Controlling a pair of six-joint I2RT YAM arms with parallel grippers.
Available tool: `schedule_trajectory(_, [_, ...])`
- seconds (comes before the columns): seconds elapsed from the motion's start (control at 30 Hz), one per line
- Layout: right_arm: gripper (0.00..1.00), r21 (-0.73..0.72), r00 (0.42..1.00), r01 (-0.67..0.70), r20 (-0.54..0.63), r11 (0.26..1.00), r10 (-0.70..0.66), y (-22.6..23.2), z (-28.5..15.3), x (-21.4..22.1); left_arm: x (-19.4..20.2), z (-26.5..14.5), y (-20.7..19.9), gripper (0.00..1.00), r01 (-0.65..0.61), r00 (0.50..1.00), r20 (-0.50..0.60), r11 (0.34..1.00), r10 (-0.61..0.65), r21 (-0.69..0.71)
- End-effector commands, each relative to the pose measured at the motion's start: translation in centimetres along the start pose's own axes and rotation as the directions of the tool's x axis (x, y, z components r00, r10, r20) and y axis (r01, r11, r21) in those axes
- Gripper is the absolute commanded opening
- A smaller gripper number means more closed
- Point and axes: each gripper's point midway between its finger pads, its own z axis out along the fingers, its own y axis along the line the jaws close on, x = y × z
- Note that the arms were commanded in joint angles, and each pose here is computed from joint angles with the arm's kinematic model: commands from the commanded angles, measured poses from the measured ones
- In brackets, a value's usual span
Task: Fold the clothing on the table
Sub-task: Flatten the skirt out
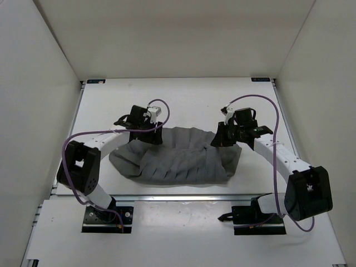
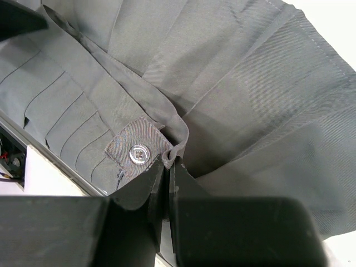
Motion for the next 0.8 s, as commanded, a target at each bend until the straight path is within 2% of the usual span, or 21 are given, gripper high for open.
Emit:
schedule_trajectory(0.0, [0.00,-0.023,0.998,0.023,0.063,0.999,-0.021,0.6,-0.8,-1.1,1.6,0.1,0.0,0.70,-0.003,0.999,-0.043,1.000,0.004,0.010])
schedule_trajectory(0.1, [0.00,-0.022,0.998,0.013,0.060,1.000,-0.012,0.5,-0.8,-1.0,1.4,0.0,-0.3,0.66,0.004,1.000,-0.026,1.000,-0.004,0.025])
schedule_trajectory(0.2, [0.00,-0.026,0.998,0.019,0.053,0.999,-0.018,0.6,-0.5,-1.0,1.4,0.1,-0.4,0.57,0.023,0.999,-0.028,0.999,-0.022,0.049])
schedule_trajectory(0.3, [0.00,-0.025,0.998,0.020,0.055,0.999,-0.019,0.6,-0.6,-1.0,1.4,0.1,-0.8,0.43,0.035,0.999,-0.031,0.997,-0.033,0.064])
schedule_trajectory(0.4, [0.00,-0.014,0.998,0.021,0.068,1.000,-0.020,0.3,-0.8,-1.2,0.7,-0.2,-1.3,0.08,0.041,0.999,-0.015,0.996,-0.040,0.083])
schedule_trajectory(0.43, [0.00,-0.008,0.997,0.014,0.073,1.000,-0.013,0.2,-0.9,-1.4,0.3,-0.1,-1.0,0.00,0.047,0.999,-0.006,0.996,-0.046,0.073])
schedule_trajectory(0.57, [0.00,0.026,0.994,0.000,0.108,1.000,-0.003,-1.0,-1.3,-3.0,-2.1,-1.1,-1.3,0.00,0.011,0.999,0.036,0.998,-0.013,0.061])
schedule_trajectory(0.67, [0.00,0.080,0.981,0.002,0.191,0.997,-0.017,-2.7,-2.8,-7.4,-6.4,-2.3,-0.7,0.00,-0.017,0.994,0.111,1.000,0.015,0.020])
schedule_trajectory(0.77, [0.00,0.128,0.942,0.074,0.317,0.989,-0.112,-3.2,-5.2,-15.4,-15.1,-5.0,-0.5,0.00,-0.038,0.957,0.290,0.999,0.034,0.005])
